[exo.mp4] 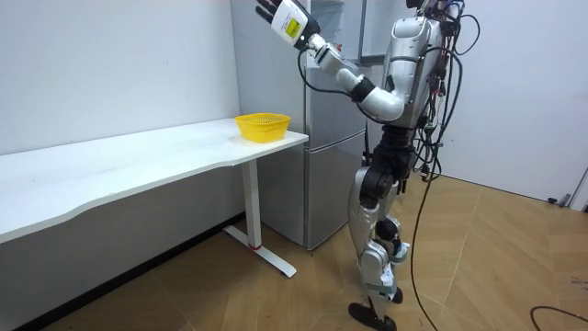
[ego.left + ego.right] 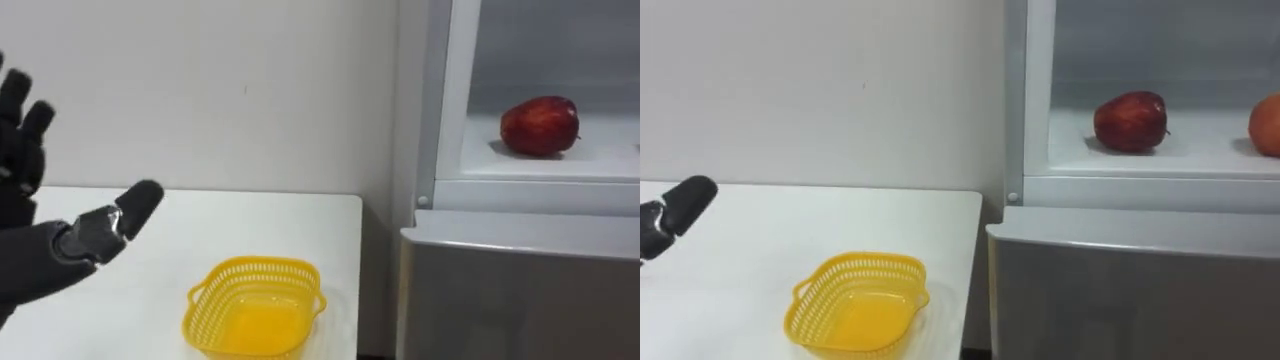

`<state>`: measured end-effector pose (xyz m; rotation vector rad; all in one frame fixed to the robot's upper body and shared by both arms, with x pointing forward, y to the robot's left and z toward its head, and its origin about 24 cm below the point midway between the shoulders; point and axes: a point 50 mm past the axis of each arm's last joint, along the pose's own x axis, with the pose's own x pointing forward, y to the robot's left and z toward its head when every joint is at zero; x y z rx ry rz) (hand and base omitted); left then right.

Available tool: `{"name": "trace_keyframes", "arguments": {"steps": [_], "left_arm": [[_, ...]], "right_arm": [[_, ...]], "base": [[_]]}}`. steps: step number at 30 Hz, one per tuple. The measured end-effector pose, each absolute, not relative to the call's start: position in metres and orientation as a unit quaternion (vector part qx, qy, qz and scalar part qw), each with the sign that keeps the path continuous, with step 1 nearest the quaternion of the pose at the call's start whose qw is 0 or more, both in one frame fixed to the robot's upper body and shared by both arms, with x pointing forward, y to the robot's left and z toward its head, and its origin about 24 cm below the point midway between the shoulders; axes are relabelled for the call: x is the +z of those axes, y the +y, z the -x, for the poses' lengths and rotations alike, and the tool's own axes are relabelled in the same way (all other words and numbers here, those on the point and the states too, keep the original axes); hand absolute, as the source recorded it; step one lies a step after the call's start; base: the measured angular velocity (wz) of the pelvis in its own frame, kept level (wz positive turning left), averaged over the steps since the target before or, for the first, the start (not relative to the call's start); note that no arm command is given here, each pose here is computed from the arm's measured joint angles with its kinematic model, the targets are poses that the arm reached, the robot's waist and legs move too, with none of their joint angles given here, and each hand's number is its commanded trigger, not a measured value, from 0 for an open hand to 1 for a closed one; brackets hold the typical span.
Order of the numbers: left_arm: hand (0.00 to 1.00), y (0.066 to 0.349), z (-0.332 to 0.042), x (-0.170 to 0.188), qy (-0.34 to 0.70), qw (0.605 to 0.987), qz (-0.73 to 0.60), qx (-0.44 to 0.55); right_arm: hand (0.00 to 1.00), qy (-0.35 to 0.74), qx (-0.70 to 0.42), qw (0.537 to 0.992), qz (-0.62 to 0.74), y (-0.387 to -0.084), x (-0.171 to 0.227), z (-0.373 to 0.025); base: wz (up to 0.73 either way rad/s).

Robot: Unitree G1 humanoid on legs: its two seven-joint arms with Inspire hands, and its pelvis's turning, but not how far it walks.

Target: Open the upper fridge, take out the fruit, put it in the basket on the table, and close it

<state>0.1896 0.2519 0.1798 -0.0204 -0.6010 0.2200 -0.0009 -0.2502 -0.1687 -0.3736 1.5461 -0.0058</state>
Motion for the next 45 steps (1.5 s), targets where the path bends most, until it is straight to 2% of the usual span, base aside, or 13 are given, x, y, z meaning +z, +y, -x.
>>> {"name": "trace_keyframes", "arguments": {"steps": [3,8,12,14,15,17,20,24,29,34,38,45], "left_arm": [[0.0,0.264,-0.185,0.155,-0.237,0.956,-0.023,0.171],[0.0,0.286,-0.181,0.083,-0.072,0.964,-0.02,0.253],[0.0,0.294,-0.165,0.022,0.057,0.954,-0.005,0.295],[0.0,0.296,-0.147,-0.026,0.158,0.934,0.011,0.321],[0.0,0.296,-0.14,-0.038,0.186,0.925,0.015,0.331],[0.0,0.291,-0.113,-0.078,0.282,0.891,0.022,0.356],[0.0,0.28,-0.077,-0.116,0.384,0.849,0.028,0.362],[0.0,0.274,-0.049,-0.133,0.443,0.816,0.03,0.37],[0.0,0.258,-0.03,-0.148,0.49,0.791,0.032,0.365],[0.0,0.245,-0.01,-0.157,0.535,0.771,0.026,0.345],[0.0,0.239,0.002,-0.163,0.567,0.751,0.019,0.338],[0.0,0.236,0.003,-0.164,0.564,0.756,0.018,0.332]], "right_arm": [[0.0,0.694,-0.011,0.701,0.162,-0.251,-0.169,0.0],[0.0,0.682,-0.036,0.714,0.154,-0.253,-0.168,-0.007],[0.0,0.665,-0.063,0.73,0.145,-0.258,-0.166,-0.015],[0.0,0.644,-0.1,0.75,0.116,-0.258,-0.165,-0.022],[0.0,0.637,-0.109,0.756,0.11,-0.258,-0.164,-0.024],[0.0,0.609,-0.135,0.777,0.083,-0.26,-0.162,-0.035],[0.0,0.572,-0.161,0.802,0.058,-0.261,-0.158,-0.049],[0.0,0.541,-0.163,0.823,0.061,-0.26,-0.154,-0.067],[0.0,0.381,-0.161,0.907,0.078,-0.25,-0.114,-0.141],[0.0,0.336,-0.152,0.924,0.104,-0.233,-0.089,-0.146],[0.0,0.263,-0.192,0.935,0.141,-0.234,-0.055,-0.158],[0.0,0.186,-0.265,0.933,0.158,-0.236,-0.02,-0.169]], "base": [[0.03],[0.09],[-0.02],[-0.02],[-0.05],[-0.04],[-0.01],[0.05],[-0.02],[-0.2],[-0.27],[-0.1]]}}
